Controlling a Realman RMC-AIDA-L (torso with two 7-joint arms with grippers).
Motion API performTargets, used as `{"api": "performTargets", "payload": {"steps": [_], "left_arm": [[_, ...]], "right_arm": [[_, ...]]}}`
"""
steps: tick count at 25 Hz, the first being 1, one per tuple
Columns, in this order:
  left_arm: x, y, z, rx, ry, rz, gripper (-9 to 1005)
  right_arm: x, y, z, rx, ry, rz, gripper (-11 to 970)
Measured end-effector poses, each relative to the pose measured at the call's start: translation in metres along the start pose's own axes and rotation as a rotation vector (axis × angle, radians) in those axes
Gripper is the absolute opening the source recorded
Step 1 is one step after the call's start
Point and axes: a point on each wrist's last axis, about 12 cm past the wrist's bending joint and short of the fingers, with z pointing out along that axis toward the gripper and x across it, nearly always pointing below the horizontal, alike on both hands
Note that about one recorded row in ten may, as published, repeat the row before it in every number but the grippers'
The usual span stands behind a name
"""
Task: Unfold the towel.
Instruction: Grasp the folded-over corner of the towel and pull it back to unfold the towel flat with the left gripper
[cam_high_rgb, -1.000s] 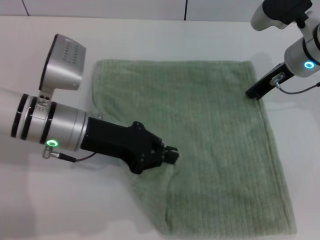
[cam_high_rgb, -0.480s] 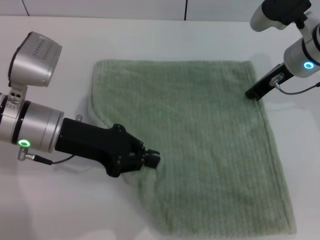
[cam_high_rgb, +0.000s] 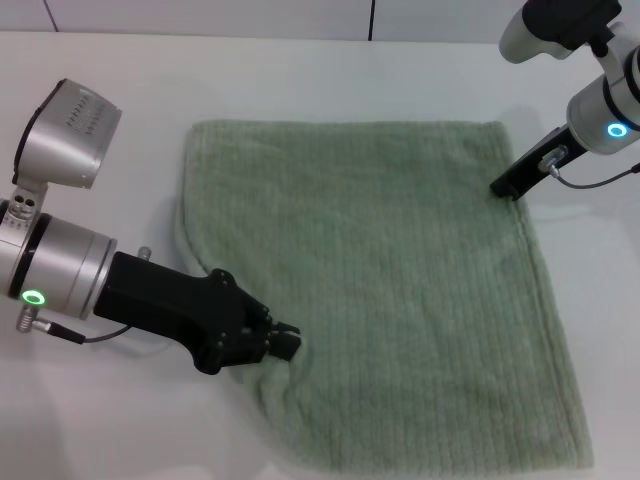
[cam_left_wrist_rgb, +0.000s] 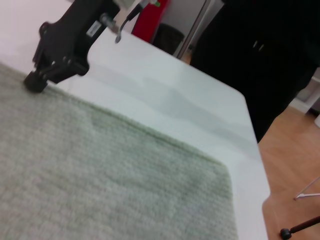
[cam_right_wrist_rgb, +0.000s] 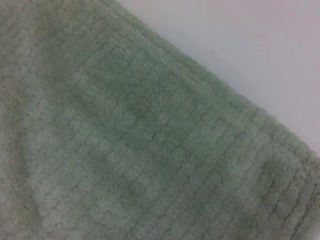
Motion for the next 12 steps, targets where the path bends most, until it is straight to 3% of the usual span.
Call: {"api": "performTargets", "payload": {"steps": [12], "left_arm": [[0.004, 0.0046, -0.0103, -0.032, 0.086, -0.081, 89]], "right_arm": [[-0.0003, 0.0, -0.0001, 0.0, -0.001, 0.001, 0]]}}
